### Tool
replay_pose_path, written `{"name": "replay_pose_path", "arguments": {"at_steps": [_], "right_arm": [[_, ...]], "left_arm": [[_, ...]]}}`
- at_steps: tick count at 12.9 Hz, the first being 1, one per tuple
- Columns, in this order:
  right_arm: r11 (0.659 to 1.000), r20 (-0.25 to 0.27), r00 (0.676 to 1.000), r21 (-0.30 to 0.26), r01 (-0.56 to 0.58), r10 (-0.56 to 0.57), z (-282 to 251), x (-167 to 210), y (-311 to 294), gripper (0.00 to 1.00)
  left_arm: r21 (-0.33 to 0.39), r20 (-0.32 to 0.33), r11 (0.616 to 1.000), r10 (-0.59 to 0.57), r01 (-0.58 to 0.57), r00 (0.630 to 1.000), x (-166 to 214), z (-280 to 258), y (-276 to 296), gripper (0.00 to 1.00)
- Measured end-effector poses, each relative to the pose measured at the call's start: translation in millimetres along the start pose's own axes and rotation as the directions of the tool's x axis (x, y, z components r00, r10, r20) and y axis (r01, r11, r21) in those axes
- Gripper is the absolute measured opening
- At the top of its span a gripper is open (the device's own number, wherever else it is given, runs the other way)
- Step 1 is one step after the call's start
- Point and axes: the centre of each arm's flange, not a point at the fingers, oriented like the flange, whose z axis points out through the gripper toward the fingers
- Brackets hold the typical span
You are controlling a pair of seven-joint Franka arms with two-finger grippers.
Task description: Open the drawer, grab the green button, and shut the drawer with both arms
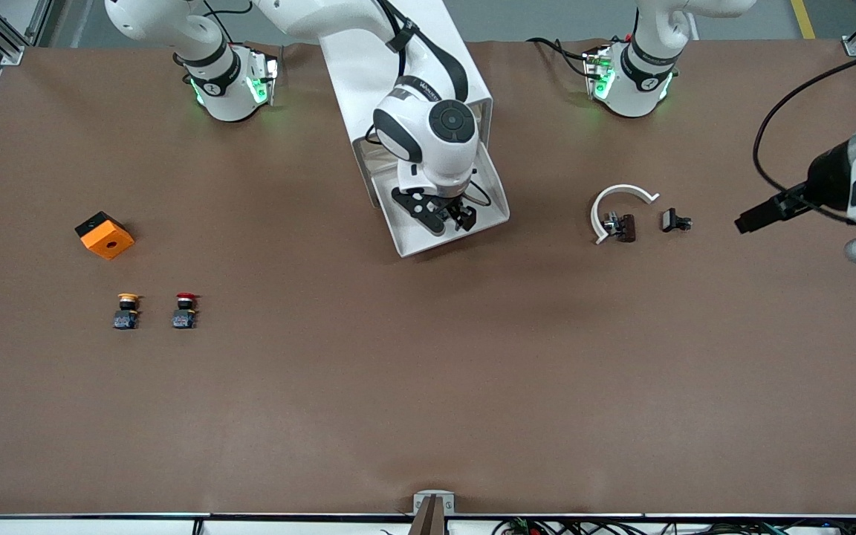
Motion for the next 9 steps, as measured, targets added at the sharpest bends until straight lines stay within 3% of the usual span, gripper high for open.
{"name": "replay_pose_path", "arguments": {"at_steps": [4, 9], "right_arm": [[0.997, -0.001, 0.997, -0.003, 0.080, -0.080, 2.5, -10.6, 0.6, 1.00], [0.996, -0.002, 0.996, -0.002, 0.088, -0.088, 2.2, -10.2, 0.3, 1.00]], "left_arm": [[0.036, -0.025, 0.996, 0.079, -0.078, 0.997, -23.6, -6.0, 6.7, 1.00], [0.073, -0.046, 0.975, 0.215, -0.211, 0.976, -31.3, -12.5, 9.5, 1.00]]}}
